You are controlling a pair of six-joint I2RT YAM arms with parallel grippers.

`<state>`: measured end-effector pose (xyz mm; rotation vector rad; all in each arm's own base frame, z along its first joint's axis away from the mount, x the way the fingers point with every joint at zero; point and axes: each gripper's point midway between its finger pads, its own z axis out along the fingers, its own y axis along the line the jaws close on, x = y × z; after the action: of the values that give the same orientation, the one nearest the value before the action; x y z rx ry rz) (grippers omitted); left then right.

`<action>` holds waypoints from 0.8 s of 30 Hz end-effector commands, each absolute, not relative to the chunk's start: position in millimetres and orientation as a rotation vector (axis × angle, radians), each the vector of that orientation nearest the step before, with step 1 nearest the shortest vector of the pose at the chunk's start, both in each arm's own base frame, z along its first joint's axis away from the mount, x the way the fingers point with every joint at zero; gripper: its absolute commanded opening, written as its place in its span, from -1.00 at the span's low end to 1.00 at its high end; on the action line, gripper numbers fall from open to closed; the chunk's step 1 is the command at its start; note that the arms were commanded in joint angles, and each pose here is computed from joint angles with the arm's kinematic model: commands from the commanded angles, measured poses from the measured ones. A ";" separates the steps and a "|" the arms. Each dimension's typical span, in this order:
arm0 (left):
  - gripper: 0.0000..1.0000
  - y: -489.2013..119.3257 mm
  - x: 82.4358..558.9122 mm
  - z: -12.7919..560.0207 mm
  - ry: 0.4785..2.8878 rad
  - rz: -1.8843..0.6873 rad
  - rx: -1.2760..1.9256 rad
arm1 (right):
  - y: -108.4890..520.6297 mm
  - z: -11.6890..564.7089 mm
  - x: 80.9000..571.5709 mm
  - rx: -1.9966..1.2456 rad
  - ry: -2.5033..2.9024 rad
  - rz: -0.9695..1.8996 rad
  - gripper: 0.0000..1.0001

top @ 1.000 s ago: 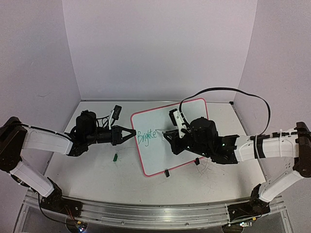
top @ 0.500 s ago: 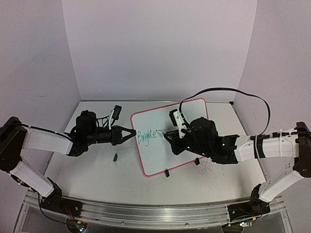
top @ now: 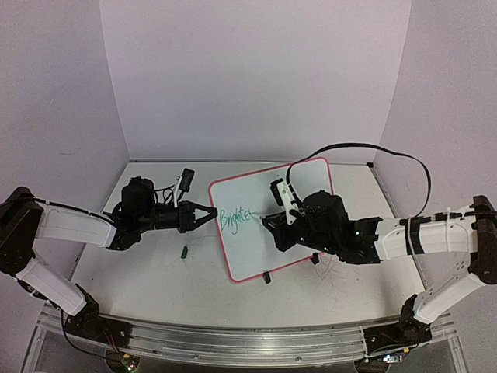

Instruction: Write a sentence on the whiteboard

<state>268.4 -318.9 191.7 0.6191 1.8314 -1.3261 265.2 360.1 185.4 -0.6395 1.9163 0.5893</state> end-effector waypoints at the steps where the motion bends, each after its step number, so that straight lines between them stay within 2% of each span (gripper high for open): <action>1: -1.00 -322.0 269.5 218.0 1.745 -1.324 0.654 | 354.5 183.3 262.6 -0.621 1.936 0.604 -1.00; 24: -1.00 -322.0 269.3 217.9 1.746 -1.327 0.653 | 353.9 178.2 261.8 -0.591 1.949 0.620 -1.00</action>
<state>268.2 -318.8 190.8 0.6187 1.8362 -1.3259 256.7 358.6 172.5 -0.6343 1.9631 0.6379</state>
